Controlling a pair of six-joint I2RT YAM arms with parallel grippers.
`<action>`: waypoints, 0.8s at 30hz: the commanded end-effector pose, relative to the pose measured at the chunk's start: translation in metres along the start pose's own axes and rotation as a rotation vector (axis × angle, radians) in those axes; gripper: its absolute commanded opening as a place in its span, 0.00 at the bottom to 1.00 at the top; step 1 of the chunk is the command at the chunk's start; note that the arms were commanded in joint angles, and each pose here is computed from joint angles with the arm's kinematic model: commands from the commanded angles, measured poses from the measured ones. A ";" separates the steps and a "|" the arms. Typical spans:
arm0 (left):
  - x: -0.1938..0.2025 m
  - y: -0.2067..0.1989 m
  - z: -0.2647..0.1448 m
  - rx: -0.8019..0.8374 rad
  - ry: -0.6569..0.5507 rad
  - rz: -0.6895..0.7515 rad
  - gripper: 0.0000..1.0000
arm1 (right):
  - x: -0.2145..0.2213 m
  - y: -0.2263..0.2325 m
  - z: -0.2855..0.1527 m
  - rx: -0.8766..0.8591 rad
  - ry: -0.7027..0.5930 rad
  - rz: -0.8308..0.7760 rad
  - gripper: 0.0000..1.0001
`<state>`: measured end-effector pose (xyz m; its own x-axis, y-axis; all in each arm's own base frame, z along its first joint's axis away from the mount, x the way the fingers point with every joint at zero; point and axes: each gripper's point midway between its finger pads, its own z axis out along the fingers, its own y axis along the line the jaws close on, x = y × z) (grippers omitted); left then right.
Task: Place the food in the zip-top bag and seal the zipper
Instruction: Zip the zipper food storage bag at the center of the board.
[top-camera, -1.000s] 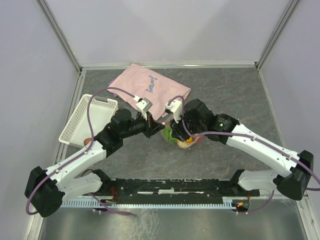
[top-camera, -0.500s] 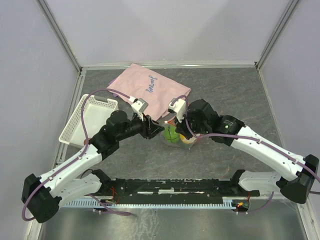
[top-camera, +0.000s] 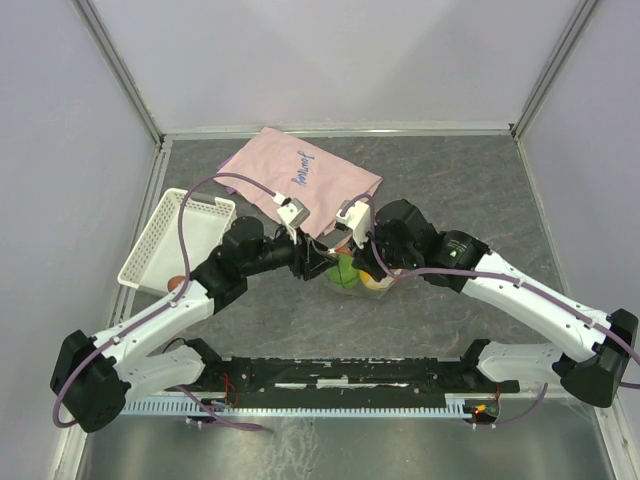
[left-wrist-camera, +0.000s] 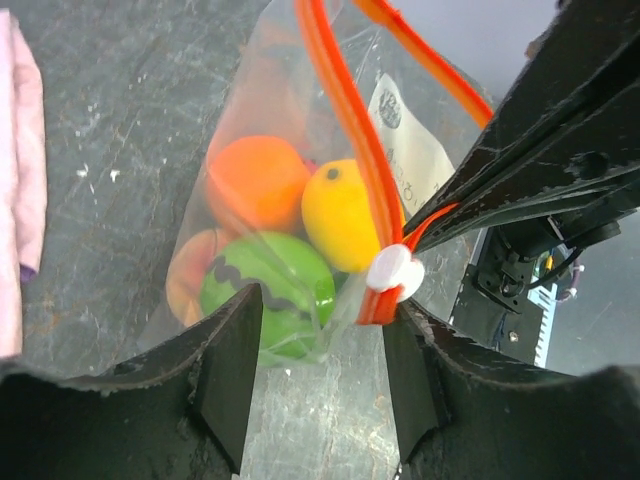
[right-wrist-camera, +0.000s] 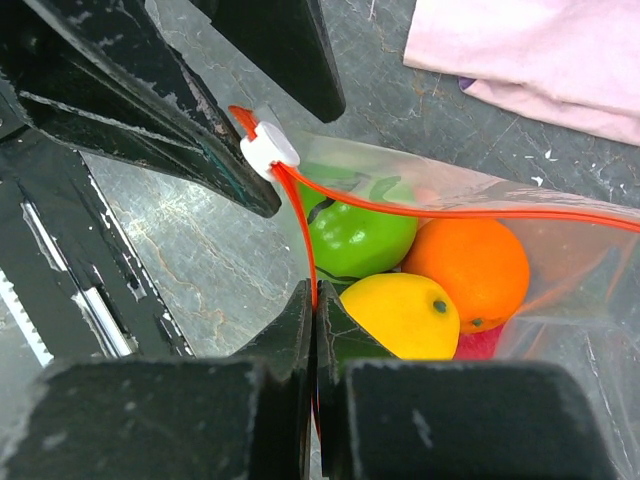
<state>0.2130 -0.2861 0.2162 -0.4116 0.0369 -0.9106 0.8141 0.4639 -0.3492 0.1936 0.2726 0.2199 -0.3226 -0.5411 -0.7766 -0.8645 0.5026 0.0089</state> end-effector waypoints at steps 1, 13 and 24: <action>-0.027 -0.019 0.003 0.119 -0.102 0.173 0.56 | -0.025 0.002 -0.014 -0.008 -0.086 -0.027 0.02; -0.031 -0.033 -0.006 0.205 -0.197 0.301 0.03 | -0.025 0.006 -0.019 -0.036 -0.089 -0.039 0.02; -0.033 -0.040 -0.019 0.207 -0.228 0.289 0.03 | -0.053 0.022 -0.051 -0.124 -0.217 -0.195 0.33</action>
<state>0.1884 -0.2891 0.2398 -0.1737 -0.0110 -0.9847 0.9408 0.2938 -0.1693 0.1765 0.2715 0.2426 -0.2208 -0.5326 -0.8171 -0.9186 0.3951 -0.0093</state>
